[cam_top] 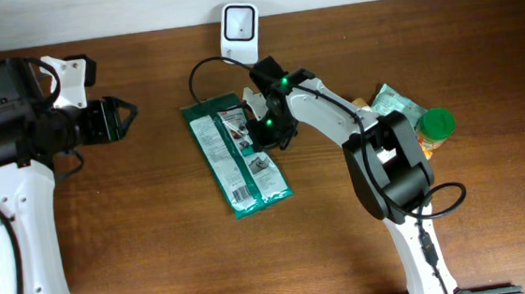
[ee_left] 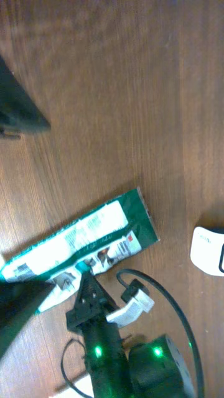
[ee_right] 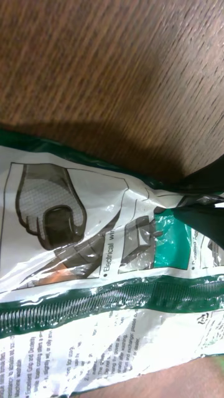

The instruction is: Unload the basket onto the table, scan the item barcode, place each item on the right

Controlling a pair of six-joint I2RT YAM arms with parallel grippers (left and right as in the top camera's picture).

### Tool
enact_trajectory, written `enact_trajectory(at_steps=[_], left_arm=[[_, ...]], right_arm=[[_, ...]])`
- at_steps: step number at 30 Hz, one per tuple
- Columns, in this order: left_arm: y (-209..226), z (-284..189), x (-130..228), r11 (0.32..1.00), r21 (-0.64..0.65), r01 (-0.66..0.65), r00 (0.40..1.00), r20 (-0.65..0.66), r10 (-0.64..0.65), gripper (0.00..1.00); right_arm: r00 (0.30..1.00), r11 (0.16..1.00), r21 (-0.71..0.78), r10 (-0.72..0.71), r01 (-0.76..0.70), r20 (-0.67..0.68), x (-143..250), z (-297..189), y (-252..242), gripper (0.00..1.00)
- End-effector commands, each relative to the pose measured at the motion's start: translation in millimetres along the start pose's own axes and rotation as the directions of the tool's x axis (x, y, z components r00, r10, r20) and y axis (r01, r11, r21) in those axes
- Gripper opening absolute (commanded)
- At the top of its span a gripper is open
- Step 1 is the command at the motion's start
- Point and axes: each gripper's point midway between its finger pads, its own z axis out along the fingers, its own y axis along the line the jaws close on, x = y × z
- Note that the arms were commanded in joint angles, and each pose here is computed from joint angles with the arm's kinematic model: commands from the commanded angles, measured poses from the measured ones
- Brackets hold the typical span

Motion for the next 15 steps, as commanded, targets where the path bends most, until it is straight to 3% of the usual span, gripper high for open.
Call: enact_trajectory(at_steps=[1, 7, 11, 15], left_arm=[[-1.4, 46.9, 32.9, 0.984, 0.064, 0.167, 0.977, -0.147, -0.156, 0.45], [10.7, 145.0, 95.0, 0.934, 0.155, 0.321, 0.910, -0.325, -0.259, 0.23], [9.7, 185.5, 128.0, 0.923, 0.159, 0.352, 0.871, -0.417, -0.260, 0.16], [3.0, 208.2, 138.1, 0.927, 0.173, 0.333, 0.869, -0.438, -0.230, 0.15]], right_arm=[[0.995, 0.999, -0.026, 0.031, -0.034, -0.097, 25.2, 32.8, -11.2, 0.04], [0.995, 0.986, -0.148, 0.064, -0.075, -0.079, 18.3, 23.4, -8.2, 0.04], [0.995, 0.985, -0.153, 0.062, -0.074, -0.081, 18.7, 23.6, -6.6, 0.04], [0.995, 0.985, -0.153, 0.063, -0.075, -0.083, 19.1, 23.6, -6.7, 0.05]])
